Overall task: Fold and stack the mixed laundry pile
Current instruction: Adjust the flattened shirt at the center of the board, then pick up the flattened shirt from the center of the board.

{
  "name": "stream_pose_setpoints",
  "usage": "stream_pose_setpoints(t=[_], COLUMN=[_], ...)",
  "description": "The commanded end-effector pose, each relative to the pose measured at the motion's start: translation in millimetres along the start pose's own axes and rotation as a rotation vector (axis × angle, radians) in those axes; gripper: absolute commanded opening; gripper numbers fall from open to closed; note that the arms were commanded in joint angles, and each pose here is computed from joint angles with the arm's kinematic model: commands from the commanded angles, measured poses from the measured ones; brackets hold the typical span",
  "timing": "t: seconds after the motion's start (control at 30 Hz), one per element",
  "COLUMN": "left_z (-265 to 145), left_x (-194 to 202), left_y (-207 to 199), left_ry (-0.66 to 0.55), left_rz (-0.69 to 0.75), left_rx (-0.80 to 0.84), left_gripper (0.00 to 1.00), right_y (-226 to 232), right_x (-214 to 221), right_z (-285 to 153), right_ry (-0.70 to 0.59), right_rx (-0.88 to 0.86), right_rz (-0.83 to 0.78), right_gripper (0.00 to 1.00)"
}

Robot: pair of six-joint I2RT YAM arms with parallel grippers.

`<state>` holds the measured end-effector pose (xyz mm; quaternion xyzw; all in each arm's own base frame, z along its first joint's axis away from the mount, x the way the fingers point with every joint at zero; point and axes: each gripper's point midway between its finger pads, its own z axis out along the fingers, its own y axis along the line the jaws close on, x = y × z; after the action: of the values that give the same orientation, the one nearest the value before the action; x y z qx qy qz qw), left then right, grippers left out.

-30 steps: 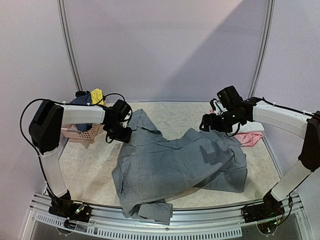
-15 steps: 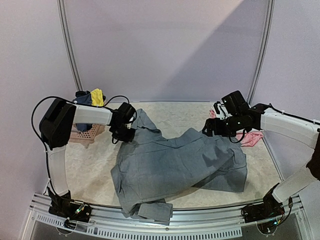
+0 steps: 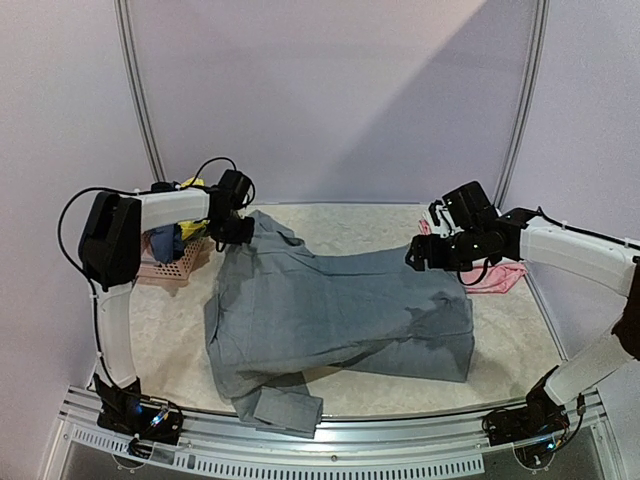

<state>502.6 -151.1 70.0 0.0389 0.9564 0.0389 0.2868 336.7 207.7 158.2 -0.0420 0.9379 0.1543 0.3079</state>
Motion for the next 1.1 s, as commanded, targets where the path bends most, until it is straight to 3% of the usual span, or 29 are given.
stream_pose_setpoints(t=[0.0, 0.23, 0.33, 0.43, 0.57, 0.67, 0.87, 1.07], left_z=[16.5, 53.4, 48.1, 26.1, -12.1, -44.9, -110.0, -167.0], left_x=[-19.5, -42.1, -46.0, -53.1, -59.2, -59.9, -22.9, 44.8], left_y=[23.4, 39.8, 36.5, 31.5, 25.0, 23.7, 19.9, -6.0], left_ry=[0.017, 0.03, 0.01, -0.036, -0.084, -0.126, -0.149, -0.181], left_rz=[0.025, -0.006, -0.014, -0.019, -0.005, 0.004, 0.028, 0.151], left_rx=[-0.066, -0.1, -0.087, -0.061, -0.057, -0.068, -0.094, -0.09], left_gripper=[0.0, 0.0, 0.08, 0.26, 0.63, 0.79, 0.9, 0.97], right_y=[8.5, 16.5, 17.4, 14.5, 18.4, 20.5, 10.4, 0.2], right_x=[-8.9, -11.3, -6.1, -1.9, 5.5, 11.9, 34.4, 69.1], right_z=[11.6, 49.0, 54.8, 50.3, 37.0, 21.9, -3.7, -17.9], right_ry=[-0.011, 0.03, 0.041, 0.04, 0.024, 0.004, -0.006, 0.041], right_rx=[-0.015, -0.021, -0.02, 0.012, 0.02, 0.018, 0.019, 0.024], right_rz=[-0.008, -0.011, -0.011, -0.018, -0.037, -0.046, -0.02, -0.01], right_gripper=[0.92, 0.91, 0.9, 0.9, 0.9, 0.9, 0.9, 0.9])
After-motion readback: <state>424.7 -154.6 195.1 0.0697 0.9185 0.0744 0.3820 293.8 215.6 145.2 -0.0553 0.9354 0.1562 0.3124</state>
